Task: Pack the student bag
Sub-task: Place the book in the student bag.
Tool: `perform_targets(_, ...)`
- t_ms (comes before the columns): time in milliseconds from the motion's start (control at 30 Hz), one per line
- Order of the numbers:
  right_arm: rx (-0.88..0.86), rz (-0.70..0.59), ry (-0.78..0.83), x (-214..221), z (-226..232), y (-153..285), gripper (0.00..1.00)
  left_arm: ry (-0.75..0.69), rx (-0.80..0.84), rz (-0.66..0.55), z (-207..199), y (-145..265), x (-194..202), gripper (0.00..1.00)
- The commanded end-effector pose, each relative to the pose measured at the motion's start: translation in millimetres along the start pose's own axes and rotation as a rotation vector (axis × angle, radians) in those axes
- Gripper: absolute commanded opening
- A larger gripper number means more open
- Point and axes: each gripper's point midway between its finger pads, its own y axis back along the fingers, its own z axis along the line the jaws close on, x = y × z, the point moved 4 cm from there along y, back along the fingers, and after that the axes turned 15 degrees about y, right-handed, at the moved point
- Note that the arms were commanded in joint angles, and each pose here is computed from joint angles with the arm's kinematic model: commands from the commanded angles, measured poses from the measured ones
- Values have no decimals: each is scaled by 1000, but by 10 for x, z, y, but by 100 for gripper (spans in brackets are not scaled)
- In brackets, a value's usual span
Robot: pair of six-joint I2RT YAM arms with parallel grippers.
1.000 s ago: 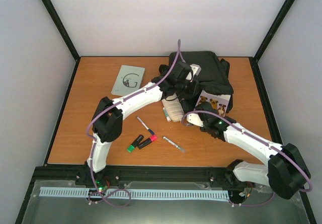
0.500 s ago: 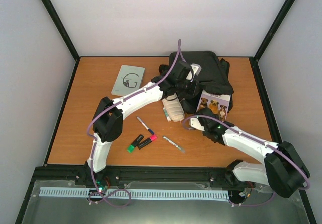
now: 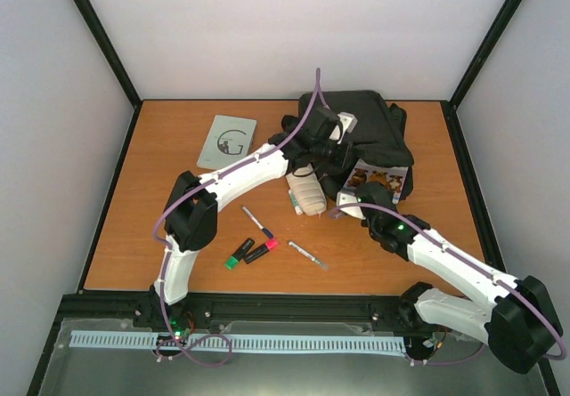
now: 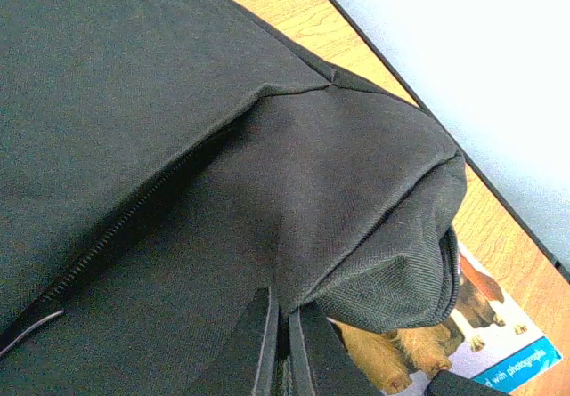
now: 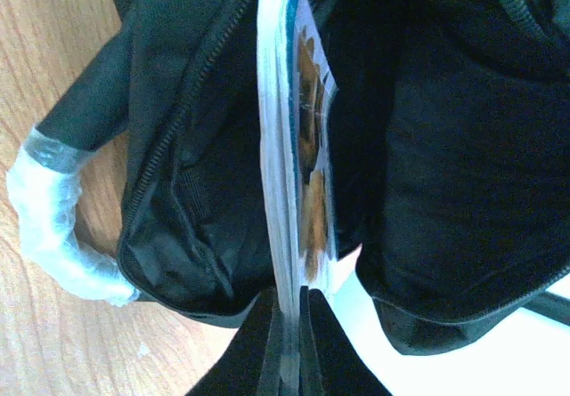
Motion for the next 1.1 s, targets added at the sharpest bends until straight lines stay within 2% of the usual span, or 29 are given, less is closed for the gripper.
perform_targets(0,64,-17,29,1,-33,54,3,-39,88,-60,-267,161,-290,1)
perform_targets(533,403,-299,212,-147,-250,565,3,-42,204,49,-209,58,-254,1)
perform_targets(1067,618,-305,379,-250,-318,598,3,-130,239,150,-255,147,-103,1)
